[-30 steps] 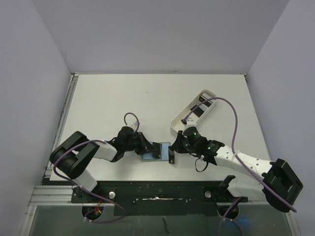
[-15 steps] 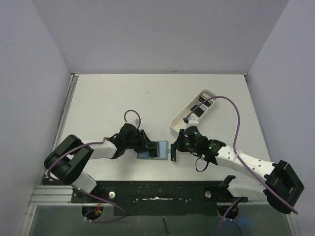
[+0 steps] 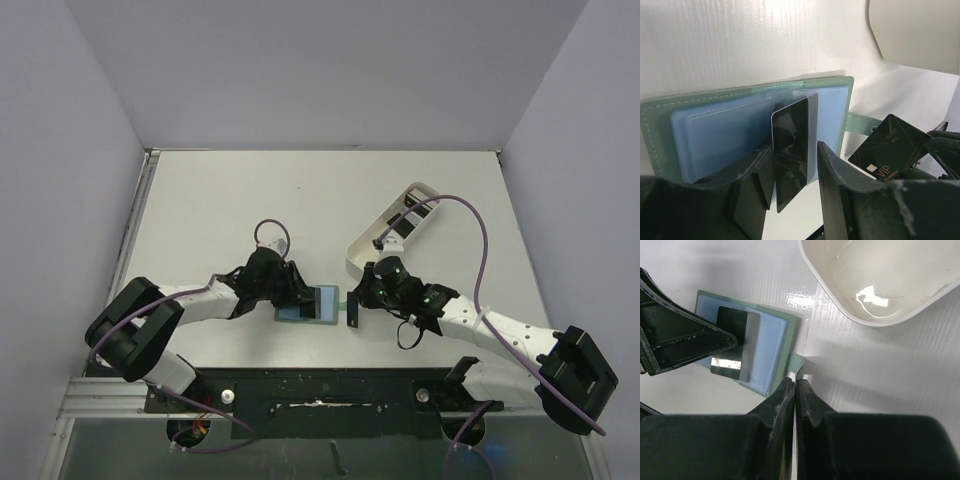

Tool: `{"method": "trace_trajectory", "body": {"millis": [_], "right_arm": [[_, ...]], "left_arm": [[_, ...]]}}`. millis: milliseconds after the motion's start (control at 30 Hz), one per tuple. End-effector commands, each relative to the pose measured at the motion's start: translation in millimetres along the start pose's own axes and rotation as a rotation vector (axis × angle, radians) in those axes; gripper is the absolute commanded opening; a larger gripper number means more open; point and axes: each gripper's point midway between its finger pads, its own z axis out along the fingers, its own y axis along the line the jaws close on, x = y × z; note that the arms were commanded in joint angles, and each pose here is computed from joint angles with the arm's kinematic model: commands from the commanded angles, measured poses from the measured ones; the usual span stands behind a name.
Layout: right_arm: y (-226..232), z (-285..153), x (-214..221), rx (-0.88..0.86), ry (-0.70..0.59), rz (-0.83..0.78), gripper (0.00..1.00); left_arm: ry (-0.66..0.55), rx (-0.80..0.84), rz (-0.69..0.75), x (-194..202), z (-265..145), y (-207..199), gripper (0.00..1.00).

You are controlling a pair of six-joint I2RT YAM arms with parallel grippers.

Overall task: Put the credit cards into the card holder
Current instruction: Insert the credit card into the card holder.

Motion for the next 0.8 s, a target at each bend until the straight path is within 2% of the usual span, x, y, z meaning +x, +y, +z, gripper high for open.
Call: {"method": "trace_trajectory", "body": {"millis": [0,367,767], "right_arm": [[19,-3,-30,-0.039,-0.094,0.007,0.0],[23,-2,-35,-0.048,-0.099,0.002,0.0],[23,-2,-30,-0.062,-0.095,0.011,0.0]], "left_arm": [[-0.061,-0.025,0.056,-17,-9,-7,0.37],[-0.039,-0.072,0.109,-18,-9,-4,0.39],[-0.076,-0.07,0.13,-29,-23,-17,0.45]]}}
